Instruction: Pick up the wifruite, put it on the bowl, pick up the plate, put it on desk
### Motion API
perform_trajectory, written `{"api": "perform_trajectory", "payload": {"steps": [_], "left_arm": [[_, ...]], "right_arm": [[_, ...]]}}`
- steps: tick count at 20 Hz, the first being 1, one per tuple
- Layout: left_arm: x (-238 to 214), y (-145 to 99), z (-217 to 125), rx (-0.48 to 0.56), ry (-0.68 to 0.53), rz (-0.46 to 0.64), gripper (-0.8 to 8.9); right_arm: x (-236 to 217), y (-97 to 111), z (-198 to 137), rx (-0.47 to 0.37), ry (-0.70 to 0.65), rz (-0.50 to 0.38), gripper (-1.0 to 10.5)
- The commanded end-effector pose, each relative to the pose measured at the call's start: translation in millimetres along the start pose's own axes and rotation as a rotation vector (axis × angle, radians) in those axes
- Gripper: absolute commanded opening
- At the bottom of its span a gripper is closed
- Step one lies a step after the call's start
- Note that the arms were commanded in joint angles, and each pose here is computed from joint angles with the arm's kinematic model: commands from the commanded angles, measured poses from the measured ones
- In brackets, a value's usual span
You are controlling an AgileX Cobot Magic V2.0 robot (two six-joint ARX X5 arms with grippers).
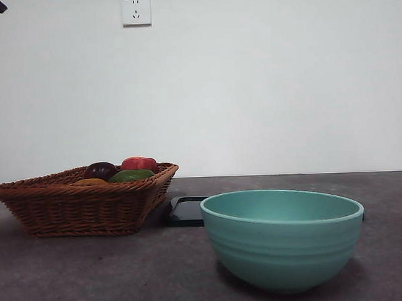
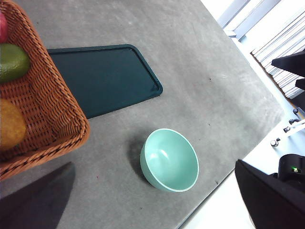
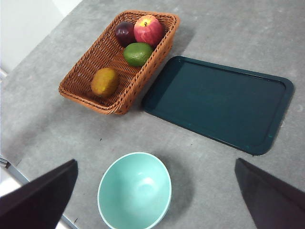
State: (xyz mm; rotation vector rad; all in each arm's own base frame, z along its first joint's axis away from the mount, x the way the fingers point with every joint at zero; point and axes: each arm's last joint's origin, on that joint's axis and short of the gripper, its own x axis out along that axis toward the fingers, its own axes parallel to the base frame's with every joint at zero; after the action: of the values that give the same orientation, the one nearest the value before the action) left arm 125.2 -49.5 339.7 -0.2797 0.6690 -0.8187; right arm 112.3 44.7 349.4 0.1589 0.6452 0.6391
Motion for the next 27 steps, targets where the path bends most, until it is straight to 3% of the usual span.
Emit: {"api": "perform_trajectory", "payload": {"steps": [1,6,9,12,20,27], "left_arm": [[-2.8,-3.9,5.9,0.027,-0.021,-0.008,6.14],[-2.8,-3.9,5.9,0.016,-0.02,-0.008,6.18],[-1.1,-2.6,6.4,0.01,-0.015,-0.004,6.17],[6.8,3.7,9.3,-0.042,0.015,0.026,6.15],[48.8,30.9,39.5,-0.083,0.218,0.315,6.11],[113.3,45.8,71.6,-0.054,0.392,0.473,5.85]], "right_arm": [[-2.3,2.3,4.2,-0.021,-0.014,0.007,5.4],[-2.3,2.2,4.1,-0.02,-0.012,0.006,5.6],[-2.3,2.2,4.1,-0.02,-0.013,0.005,6.6],[-2.3,2.2,4.1,-0.02,-0.012,0.007,6.7],[-21.7,8.5,-5.7,-0.04,-0.055,-0.021,6.7],[-35.6,12.6,-19.0,-0.033,-0.043,-0.033,6.7]]}}
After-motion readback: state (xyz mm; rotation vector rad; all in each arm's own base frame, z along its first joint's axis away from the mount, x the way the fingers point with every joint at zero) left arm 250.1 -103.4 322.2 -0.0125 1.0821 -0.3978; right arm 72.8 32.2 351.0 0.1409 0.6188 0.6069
